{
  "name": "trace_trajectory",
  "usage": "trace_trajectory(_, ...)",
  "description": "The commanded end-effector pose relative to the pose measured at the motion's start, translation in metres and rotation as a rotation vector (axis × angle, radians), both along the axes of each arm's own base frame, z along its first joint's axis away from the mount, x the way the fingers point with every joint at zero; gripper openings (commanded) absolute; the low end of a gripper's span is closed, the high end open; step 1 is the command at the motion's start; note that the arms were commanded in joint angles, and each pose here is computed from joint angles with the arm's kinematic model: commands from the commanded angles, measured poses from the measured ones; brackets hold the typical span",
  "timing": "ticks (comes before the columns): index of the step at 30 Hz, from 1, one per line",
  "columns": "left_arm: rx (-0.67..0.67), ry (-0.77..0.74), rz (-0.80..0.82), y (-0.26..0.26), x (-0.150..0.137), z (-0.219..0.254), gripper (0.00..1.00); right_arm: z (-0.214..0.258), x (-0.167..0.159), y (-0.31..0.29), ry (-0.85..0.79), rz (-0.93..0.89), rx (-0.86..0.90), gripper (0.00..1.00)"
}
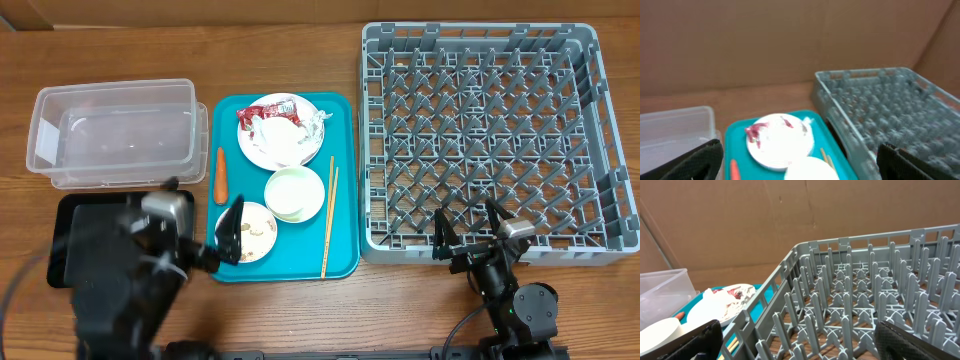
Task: Sort waste into correct bins and load items into the dishwasher
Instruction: 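Move the left gripper over the white plate toward the tissue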
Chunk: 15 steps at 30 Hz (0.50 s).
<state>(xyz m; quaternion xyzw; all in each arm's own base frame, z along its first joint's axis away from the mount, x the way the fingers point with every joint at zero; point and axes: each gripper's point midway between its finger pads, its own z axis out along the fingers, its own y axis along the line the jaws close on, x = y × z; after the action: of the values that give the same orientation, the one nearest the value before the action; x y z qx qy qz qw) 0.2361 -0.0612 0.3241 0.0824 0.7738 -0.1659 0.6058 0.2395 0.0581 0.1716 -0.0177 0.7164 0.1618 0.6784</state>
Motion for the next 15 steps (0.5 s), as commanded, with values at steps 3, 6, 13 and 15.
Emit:
trace_trajectory(3, -0.031, 0.185, -0.066, -0.012, 0.026, 0.027, 1.00, -0.001, 0.000, 0.000, -0.008, 0.003, -0.002, 1.00)
trace_trajectory(6, -0.035, 0.335, -0.067, -0.013, 0.046, 0.026, 1.00, -0.001, 0.000, 0.000, -0.008, 0.003, -0.002, 1.00)
trace_trajectory(13, -0.018, 0.643, -0.079, -0.023, 0.090, -0.021, 1.00, -0.001, 0.000, 0.000, -0.008, 0.003, -0.002, 1.00)
trace_trajectory(15, -0.036, 0.710, -0.097, -0.030, 0.103, -0.041, 1.00, -0.001, 0.000, 0.000, -0.008, 0.003, -0.002, 1.00)
